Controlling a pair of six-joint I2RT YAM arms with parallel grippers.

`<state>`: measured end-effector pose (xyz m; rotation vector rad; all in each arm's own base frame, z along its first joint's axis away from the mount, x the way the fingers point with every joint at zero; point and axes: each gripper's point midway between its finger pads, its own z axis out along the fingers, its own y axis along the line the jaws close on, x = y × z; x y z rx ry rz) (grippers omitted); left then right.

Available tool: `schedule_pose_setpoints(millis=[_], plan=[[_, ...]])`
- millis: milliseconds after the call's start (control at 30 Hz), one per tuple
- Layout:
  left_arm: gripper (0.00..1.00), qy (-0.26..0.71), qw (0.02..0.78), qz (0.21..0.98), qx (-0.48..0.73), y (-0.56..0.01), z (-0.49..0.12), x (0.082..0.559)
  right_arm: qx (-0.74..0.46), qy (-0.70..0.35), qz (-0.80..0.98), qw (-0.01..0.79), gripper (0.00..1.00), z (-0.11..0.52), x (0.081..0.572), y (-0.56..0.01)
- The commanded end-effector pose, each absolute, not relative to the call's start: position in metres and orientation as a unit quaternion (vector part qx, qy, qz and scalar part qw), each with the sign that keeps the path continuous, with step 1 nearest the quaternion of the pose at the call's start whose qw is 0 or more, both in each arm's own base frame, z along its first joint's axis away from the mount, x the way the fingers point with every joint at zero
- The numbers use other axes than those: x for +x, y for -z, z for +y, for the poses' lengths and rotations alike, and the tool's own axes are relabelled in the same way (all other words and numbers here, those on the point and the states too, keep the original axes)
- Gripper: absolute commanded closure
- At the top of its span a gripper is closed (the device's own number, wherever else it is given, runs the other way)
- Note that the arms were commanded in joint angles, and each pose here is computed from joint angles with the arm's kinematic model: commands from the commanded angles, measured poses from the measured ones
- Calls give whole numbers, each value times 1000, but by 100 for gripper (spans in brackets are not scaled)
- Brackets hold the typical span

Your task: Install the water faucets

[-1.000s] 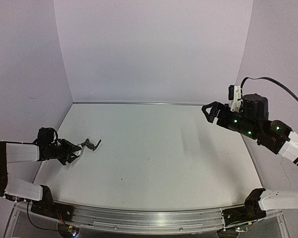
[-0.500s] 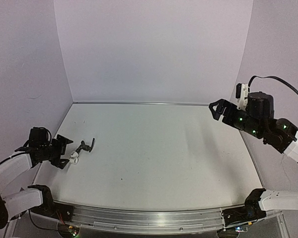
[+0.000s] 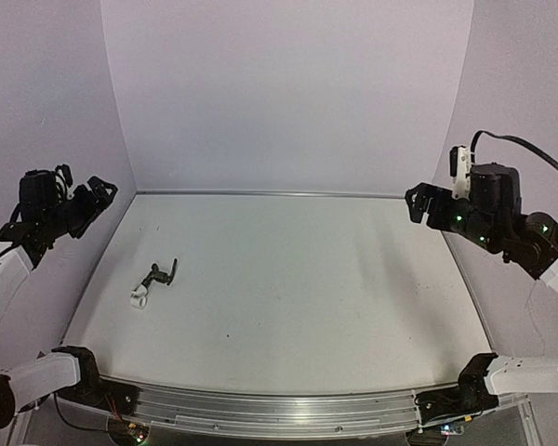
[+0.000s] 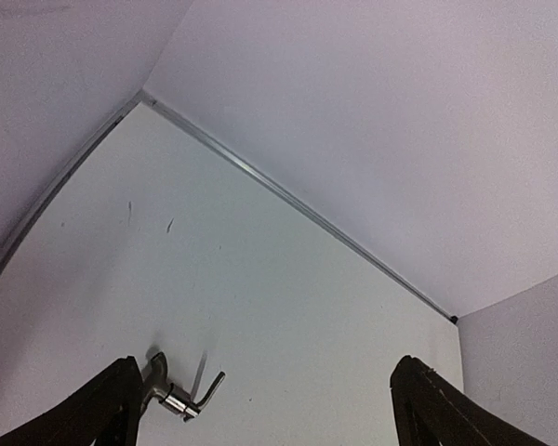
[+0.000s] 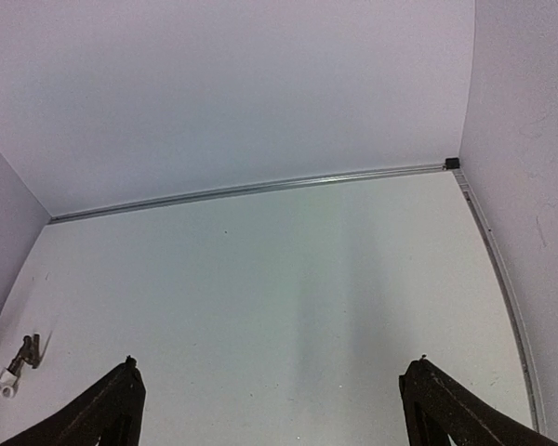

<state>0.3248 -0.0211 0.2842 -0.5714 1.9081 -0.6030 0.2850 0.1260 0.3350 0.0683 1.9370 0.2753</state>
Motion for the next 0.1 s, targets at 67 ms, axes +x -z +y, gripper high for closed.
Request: schedule_pose_setpoints(millis=[67], plan=[[3,196,638,740,-87,-375,-25,321,27,-73,813,578,2,113,286,-347]])
